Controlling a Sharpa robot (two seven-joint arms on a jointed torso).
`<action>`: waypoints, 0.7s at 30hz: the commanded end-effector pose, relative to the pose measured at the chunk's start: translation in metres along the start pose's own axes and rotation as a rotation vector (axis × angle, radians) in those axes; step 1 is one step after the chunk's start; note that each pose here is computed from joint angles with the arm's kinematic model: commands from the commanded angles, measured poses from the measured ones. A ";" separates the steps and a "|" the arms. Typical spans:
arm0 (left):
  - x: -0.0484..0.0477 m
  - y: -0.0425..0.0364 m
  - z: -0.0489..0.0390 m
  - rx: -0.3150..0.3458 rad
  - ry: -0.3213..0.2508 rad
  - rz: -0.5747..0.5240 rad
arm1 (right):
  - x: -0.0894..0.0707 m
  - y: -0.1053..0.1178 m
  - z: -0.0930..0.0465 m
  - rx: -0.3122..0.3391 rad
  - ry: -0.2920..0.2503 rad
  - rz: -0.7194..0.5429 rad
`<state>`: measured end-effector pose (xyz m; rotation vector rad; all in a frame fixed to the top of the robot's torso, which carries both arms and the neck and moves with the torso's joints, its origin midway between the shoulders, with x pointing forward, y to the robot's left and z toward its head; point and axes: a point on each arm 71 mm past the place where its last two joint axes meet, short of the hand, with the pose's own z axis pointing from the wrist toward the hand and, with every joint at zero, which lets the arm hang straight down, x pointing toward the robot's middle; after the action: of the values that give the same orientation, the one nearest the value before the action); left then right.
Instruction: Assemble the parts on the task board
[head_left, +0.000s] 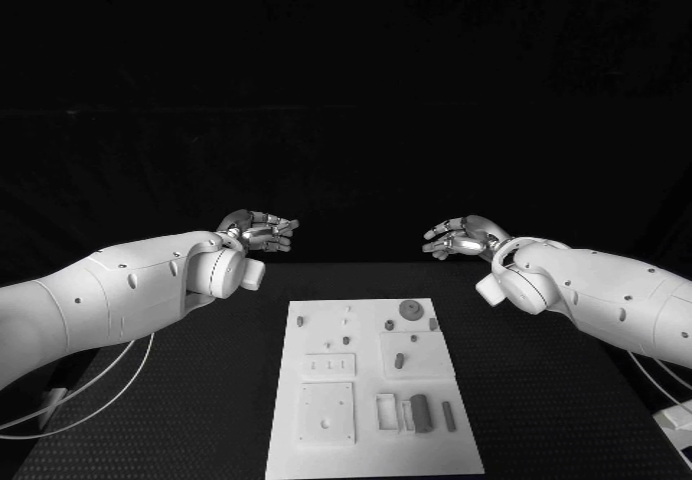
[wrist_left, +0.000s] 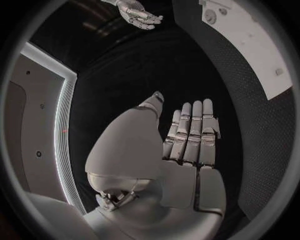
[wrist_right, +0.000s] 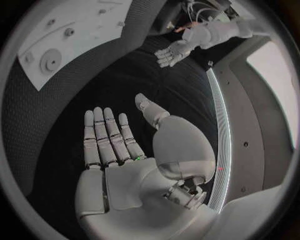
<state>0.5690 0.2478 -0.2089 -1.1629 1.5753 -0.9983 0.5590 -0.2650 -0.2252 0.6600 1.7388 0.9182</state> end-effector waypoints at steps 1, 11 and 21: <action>0.0064 -0.0048 -0.0032 0.048 0.090 0.055 | 0.005 0.006 0.000 -0.057 0.056 -0.297; 0.0208 0.0004 -0.0222 0.062 0.215 0.086 | 0.017 0.014 -0.003 -0.134 0.103 -0.548; 0.0333 0.0083 -0.0421 0.092 0.234 0.106 | 0.037 0.021 -0.007 -0.213 0.161 -0.779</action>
<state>0.5230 0.2232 -0.2162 -0.9614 1.7657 -1.1515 0.5422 -0.2298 -0.2244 -0.0900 1.7952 0.6662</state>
